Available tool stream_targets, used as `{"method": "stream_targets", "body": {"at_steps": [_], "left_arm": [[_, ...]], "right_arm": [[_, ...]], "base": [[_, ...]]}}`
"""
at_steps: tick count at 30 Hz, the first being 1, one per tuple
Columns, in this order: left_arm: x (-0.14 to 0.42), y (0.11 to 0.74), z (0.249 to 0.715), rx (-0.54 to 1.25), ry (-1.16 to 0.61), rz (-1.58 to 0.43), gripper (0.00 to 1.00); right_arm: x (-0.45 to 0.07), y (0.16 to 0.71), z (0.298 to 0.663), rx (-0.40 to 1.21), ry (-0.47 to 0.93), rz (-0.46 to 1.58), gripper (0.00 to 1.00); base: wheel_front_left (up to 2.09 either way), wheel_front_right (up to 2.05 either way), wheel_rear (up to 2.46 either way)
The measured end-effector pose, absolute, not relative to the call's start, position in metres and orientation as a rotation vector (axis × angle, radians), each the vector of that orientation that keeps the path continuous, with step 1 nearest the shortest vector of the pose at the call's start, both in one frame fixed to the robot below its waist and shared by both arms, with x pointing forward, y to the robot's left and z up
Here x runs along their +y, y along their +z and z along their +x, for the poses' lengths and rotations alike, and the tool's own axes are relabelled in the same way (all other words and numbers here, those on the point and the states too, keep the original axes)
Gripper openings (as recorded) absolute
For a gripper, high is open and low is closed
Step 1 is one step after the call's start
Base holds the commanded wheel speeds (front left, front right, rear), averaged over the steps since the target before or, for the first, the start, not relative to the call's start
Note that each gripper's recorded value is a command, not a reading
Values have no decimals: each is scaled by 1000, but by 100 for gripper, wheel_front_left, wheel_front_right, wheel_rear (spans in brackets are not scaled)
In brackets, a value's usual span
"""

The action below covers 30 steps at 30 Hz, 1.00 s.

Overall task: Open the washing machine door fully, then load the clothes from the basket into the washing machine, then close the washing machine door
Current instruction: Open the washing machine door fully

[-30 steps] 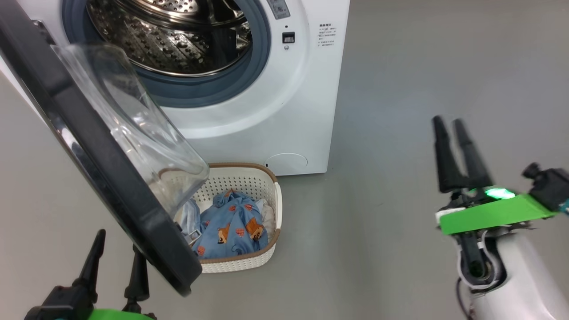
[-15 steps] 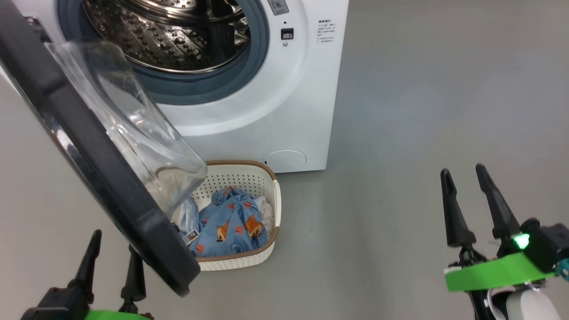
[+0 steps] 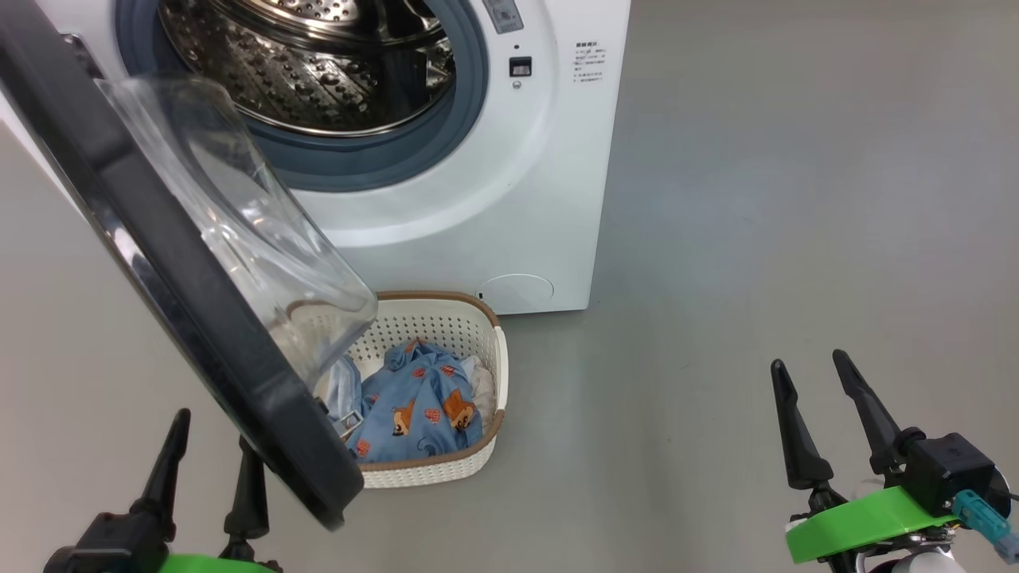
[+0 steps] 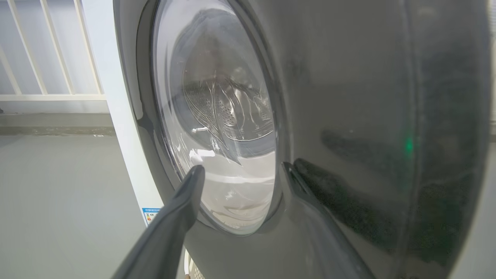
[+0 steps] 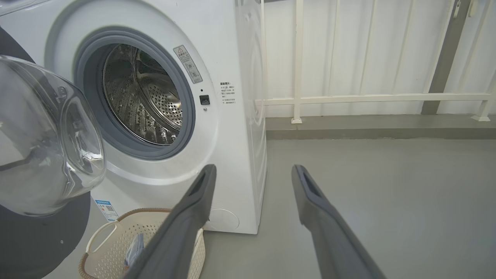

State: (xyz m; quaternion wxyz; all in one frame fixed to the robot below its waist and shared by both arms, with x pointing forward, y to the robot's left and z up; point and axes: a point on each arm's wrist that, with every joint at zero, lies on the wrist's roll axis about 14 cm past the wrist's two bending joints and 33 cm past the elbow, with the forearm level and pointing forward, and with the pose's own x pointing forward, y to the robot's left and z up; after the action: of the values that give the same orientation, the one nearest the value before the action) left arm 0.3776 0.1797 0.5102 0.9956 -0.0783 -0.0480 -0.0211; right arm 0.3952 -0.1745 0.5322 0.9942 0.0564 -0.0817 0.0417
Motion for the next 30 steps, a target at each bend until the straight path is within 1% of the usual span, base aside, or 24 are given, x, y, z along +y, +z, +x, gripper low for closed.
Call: {"method": "stream_targets", "body": {"at_steps": [13,30], "left_arm": [[183,508,373,-90,-31,-154,100],[185,508,371,-89,-21,-152,100]], "right_arm": [[-177,503,395,-73,70,82,100],[-176,494,397,-44,71,75,100]], "base": [[0,0,0],[0,0,0]]}}
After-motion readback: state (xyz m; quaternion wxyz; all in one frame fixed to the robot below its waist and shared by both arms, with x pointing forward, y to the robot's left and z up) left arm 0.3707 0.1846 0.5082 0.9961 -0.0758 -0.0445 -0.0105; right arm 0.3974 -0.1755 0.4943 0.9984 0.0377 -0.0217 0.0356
